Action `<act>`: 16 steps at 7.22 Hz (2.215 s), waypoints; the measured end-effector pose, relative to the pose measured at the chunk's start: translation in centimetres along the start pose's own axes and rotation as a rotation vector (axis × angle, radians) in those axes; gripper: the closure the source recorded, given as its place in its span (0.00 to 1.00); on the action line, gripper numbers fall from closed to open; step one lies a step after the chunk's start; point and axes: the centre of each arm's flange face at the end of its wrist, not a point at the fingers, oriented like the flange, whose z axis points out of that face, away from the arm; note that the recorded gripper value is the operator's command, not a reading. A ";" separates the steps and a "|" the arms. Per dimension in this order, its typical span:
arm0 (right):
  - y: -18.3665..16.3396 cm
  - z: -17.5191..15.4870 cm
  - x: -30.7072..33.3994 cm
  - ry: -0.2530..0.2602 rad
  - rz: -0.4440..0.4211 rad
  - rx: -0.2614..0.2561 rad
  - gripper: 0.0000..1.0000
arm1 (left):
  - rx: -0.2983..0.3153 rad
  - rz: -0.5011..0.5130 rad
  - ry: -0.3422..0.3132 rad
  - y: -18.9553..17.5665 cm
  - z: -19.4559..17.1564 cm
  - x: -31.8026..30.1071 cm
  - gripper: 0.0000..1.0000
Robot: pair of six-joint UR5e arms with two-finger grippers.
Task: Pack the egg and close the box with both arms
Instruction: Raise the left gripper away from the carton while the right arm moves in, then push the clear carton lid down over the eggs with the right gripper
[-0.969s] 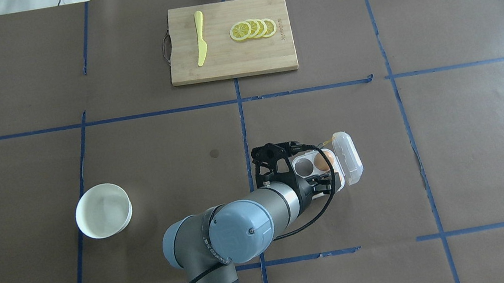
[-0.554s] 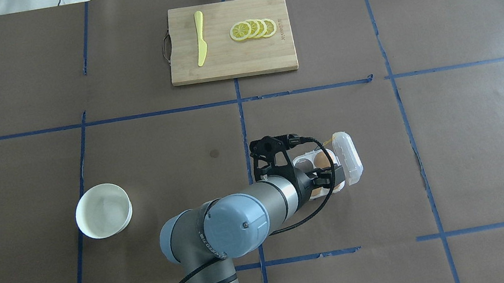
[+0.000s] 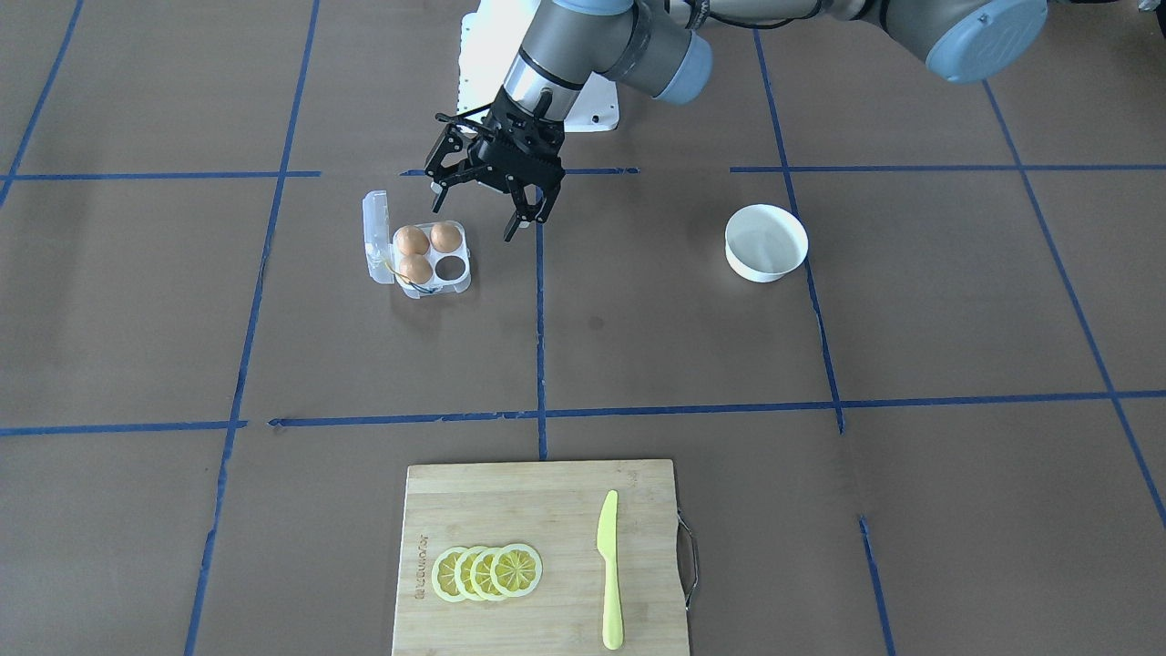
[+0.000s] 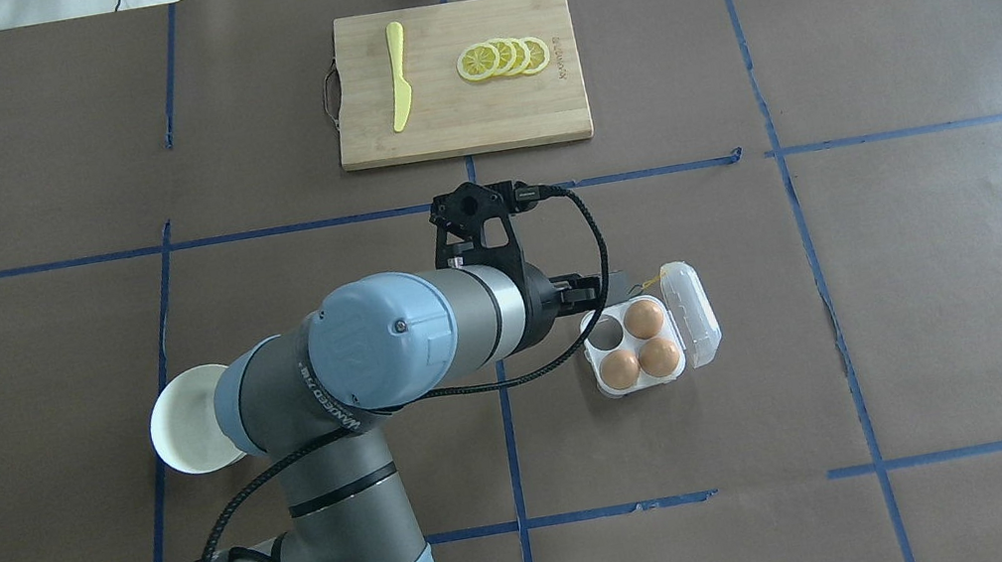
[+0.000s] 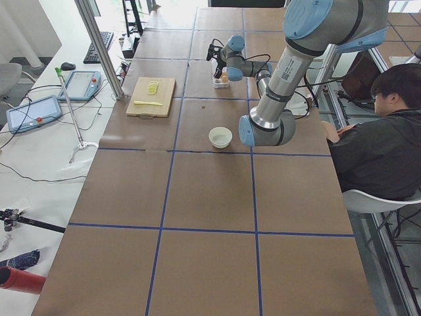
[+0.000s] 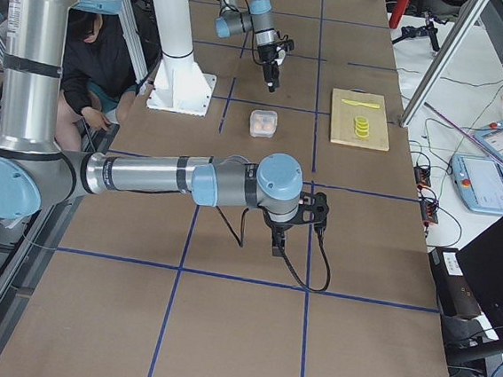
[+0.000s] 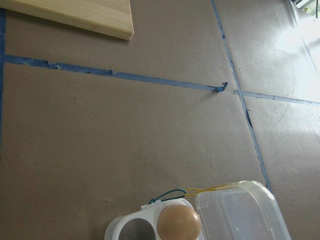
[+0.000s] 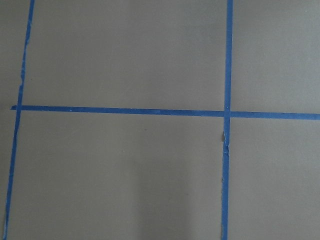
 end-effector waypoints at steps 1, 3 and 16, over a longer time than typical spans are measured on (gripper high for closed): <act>-0.1 0.0 -3.2 -0.008 0.023 0.000 0.00 | -0.013 0.026 -0.053 -1.6 -1.8 -0.5 0.00; 0.1 2.1 -9.5 -0.022 0.049 0.011 0.00 | -0.012 0.100 -0.155 -5.4 -6.6 -3.0 0.00; 10.2 21.3 -40.5 -0.239 0.008 -0.046 1.00 | 0.044 0.431 -0.426 -17.5 -22.3 -21.3 0.00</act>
